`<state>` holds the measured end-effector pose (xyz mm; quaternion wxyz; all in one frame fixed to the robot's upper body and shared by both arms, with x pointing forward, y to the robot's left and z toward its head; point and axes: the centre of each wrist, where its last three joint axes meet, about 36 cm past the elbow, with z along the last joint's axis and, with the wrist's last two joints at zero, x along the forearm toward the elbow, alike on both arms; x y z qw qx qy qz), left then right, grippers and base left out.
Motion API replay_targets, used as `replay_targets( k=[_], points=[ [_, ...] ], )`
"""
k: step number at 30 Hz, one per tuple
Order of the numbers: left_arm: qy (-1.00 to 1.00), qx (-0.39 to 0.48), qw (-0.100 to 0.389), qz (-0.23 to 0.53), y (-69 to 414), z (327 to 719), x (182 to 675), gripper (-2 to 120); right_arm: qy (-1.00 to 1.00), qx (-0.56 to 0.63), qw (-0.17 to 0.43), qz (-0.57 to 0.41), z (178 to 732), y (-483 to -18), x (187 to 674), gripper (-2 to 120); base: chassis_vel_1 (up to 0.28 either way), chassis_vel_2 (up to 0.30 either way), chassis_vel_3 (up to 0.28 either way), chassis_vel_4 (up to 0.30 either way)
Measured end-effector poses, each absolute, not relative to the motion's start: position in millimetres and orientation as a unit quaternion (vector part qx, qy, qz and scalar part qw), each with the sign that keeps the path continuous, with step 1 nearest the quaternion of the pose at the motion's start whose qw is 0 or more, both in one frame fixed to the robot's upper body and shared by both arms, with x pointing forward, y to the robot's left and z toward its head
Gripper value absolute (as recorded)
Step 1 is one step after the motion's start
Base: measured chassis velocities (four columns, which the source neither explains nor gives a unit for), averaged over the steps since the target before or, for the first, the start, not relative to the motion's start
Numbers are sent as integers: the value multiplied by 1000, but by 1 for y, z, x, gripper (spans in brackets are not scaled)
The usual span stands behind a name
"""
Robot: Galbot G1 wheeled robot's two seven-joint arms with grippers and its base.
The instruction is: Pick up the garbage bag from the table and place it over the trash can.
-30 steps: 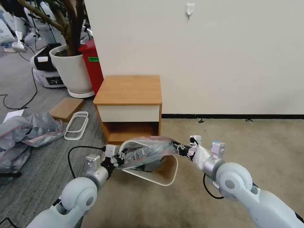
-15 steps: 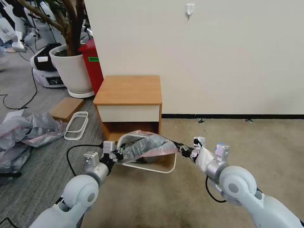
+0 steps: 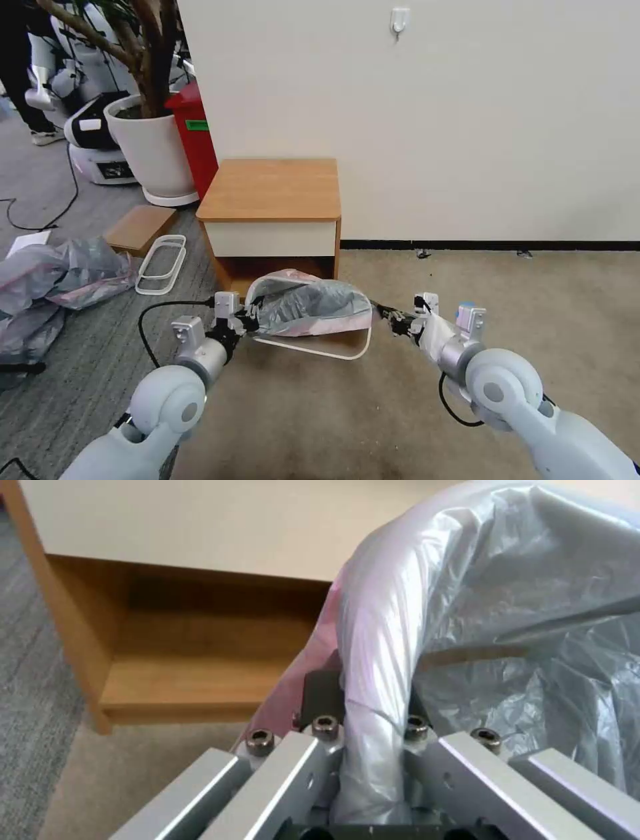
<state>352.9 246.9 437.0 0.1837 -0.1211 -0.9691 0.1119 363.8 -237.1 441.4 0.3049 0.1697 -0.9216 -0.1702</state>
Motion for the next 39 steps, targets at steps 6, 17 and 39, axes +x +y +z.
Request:
replay_targets(
  k=[6,17,39],
  points=[
    [-970,-102,182,128,238,435,355,1,-922,178,301,-166,440,-226,352,6,0,0,0,0],
    [-968,-73,182,155,235,435,353,1,-958,126,232,-115,452,-241,352,11,0,0,0,0],
    [-969,-59,176,164,230,429,354,1,-834,157,286,-445,522,-189,302,83,0,0,0,0]
  ],
)
